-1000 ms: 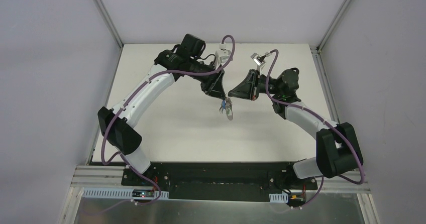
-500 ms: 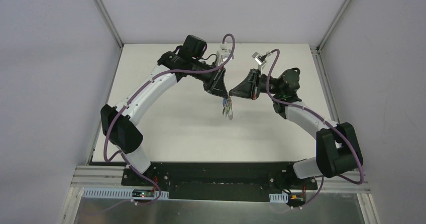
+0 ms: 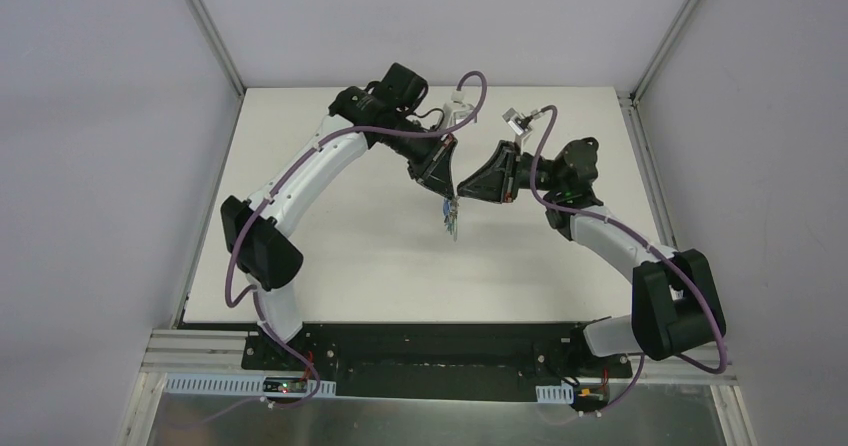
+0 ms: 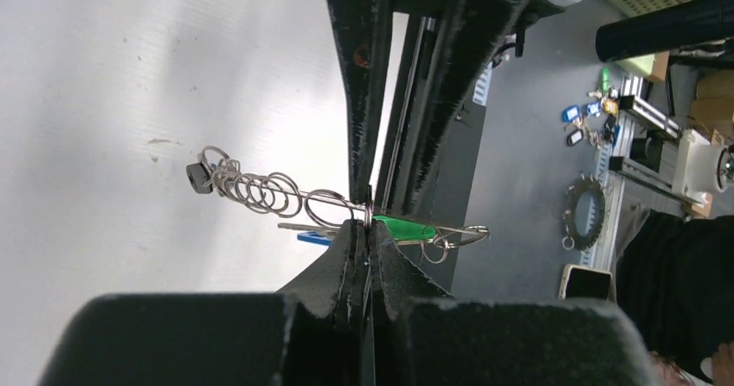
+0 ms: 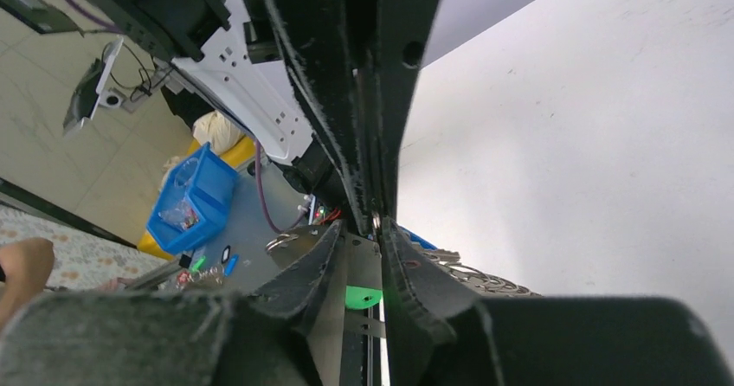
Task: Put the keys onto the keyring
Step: Adjust the key on the keyring.
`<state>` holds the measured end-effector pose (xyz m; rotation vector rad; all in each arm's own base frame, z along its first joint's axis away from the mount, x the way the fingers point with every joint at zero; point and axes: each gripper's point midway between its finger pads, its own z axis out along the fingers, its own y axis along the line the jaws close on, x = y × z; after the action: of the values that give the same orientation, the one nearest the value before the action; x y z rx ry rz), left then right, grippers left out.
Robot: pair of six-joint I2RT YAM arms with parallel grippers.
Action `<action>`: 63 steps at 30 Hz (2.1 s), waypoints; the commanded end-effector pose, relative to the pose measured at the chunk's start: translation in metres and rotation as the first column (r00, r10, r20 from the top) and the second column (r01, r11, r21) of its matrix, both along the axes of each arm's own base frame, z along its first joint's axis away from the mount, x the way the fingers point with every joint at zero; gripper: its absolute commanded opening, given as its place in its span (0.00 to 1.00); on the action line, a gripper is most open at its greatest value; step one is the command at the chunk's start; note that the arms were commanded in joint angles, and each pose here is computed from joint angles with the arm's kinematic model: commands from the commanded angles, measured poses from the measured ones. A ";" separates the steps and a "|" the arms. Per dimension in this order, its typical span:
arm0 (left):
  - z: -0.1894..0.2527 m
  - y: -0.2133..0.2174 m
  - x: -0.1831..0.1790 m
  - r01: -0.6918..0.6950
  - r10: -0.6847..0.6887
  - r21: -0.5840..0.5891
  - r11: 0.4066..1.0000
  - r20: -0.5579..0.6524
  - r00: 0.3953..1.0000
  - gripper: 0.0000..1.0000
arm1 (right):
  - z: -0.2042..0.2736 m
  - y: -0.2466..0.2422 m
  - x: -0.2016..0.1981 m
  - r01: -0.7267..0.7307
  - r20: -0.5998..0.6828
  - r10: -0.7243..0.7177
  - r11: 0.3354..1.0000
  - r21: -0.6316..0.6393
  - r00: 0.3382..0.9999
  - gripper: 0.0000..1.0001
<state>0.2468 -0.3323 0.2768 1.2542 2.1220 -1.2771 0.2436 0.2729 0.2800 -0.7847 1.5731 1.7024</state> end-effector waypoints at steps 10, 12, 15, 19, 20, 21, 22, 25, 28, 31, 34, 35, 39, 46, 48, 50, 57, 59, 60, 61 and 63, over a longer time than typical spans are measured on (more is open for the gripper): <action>-0.006 0.008 -0.030 0.083 -0.071 0.148 0.985 -0.087 0.994 0.00 | -0.001 0.003 -0.021 -0.064 0.133 0.066 0.998 -0.025 0.989 0.32; -0.006 0.006 -0.031 0.088 -0.076 0.142 0.986 -0.092 0.993 0.00 | -0.006 0.006 -0.022 -0.067 0.127 0.071 0.997 -0.038 0.989 0.32; -0.006 0.005 -0.034 0.099 -0.085 0.133 0.986 -0.106 0.991 0.00 | -0.011 0.009 -0.022 -0.072 0.122 0.078 0.996 -0.052 0.989 0.31; -0.005 0.003 -0.035 0.104 -0.091 0.125 0.987 -0.109 0.990 0.00 | -0.015 0.012 -0.024 -0.088 0.113 0.094 0.994 -0.059 0.989 0.27; -0.006 0.003 -0.035 0.105 -0.092 0.124 0.987 -0.109 0.990 0.00 | -0.015 0.013 -0.024 -0.090 0.111 0.096 0.994 -0.060 0.989 0.26; -0.006 0.003 -0.035 0.105 -0.092 0.123 0.987 -0.110 0.990 0.00 | -0.016 0.013 -0.024 -0.092 0.109 0.099 0.994 -0.061 0.989 0.25; -0.006 0.003 -0.035 0.105 -0.092 0.122 0.987 -0.112 0.989 0.00 | -0.016 0.014 -0.025 -0.095 0.108 0.101 0.994 -0.061 0.989 0.23; -0.007 0.003 -0.035 0.108 -0.094 0.121 0.987 -0.114 0.989 0.00 | -0.016 0.015 -0.025 -0.101 0.105 0.107 0.993 -0.062 0.989 0.16; -0.008 0.002 -0.035 0.109 -0.095 0.122 0.987 -0.114 0.989 0.00 | -0.015 0.016 -0.026 -0.110 0.103 0.116 0.992 -0.061 0.988 0.06; -0.009 0.002 -0.035 0.109 -0.095 0.122 0.987 -0.116 0.989 0.00 | -0.013 0.017 -0.026 -0.116 0.094 0.121 0.991 -0.060 0.988 0.00; -0.008 0.002 -0.034 0.111 -0.099 0.117 0.987 -0.104 0.990 0.00 | -0.009 0.017 -0.023 -0.101 0.086 0.105 0.993 -0.055 0.991 0.00; -0.007 0.002 -0.034 0.107 -0.096 0.113 0.988 -0.097 0.991 0.00 | -0.007 0.017 -0.021 -0.090 0.080 0.093 0.995 -0.051 0.992 0.00; -0.002 0.003 -0.027 0.074 -0.069 0.073 0.995 -0.064 0.996 0.12 | 0.000 0.012 -0.004 -0.014 0.033 0.015 1.000 -0.023 0.999 0.00; 0.003 -0.004 -0.010 -0.001 0.002 0.017 1.000 -0.053 0.999 0.17 | 0.004 0.005 0.017 0.084 -0.047 -0.083 0.996 0.011 0.995 0.00; 0.001 -0.006 -0.008 -0.006 0.007 0.015 1.000 -0.066 0.998 0.16 | 0.002 0.003 0.021 0.105 -0.060 -0.104 0.994 0.013 0.993 0.00; -0.001 -0.007 -0.007 -0.010 0.011 0.014 1.000 -0.073 0.997 0.15 | 0.002 0.000 0.023 0.119 -0.067 -0.117 0.993 0.016 0.991 0.00; -0.004 -0.007 0.003 -0.054 0.053 0.000 0.999 -0.112 0.992 0.01 | 0.001 -0.005 0.027 0.147 -0.075 -0.145 0.989 0.024 0.987 0.00; -0.002 -0.006 0.005 -0.057 0.057 -0.002 0.998 -0.115 0.992 0.00 | 0.000 -0.006 0.025 0.136 -0.044 -0.135 0.990 0.021 0.990 0.00; -0.002 -0.005 0.003 -0.047 0.047 -0.001 0.999 -0.114 0.992 0.00 | 0.001 -0.006 0.022 0.125 -0.022 -0.125 0.992 0.020 0.992 0.00; -0.001 -0.003 0.000 -0.032 0.032 0.002 0.999 -0.112 0.993 0.00 | 0.002 -0.007 0.020 0.115 0.002 -0.115 0.993 0.020 0.993 0.00; -0.003 0.002 -0.006 0.004 -0.001 0.023 1.000 -0.114 0.993 0.00 | 0.006 -0.008 0.012 0.079 0.061 -0.080 0.997 0.018 0.995 0.08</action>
<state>0.2572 -0.3398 0.2549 1.1548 2.2571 -1.3235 0.2631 0.2701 0.2600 -0.6068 1.6896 1.6893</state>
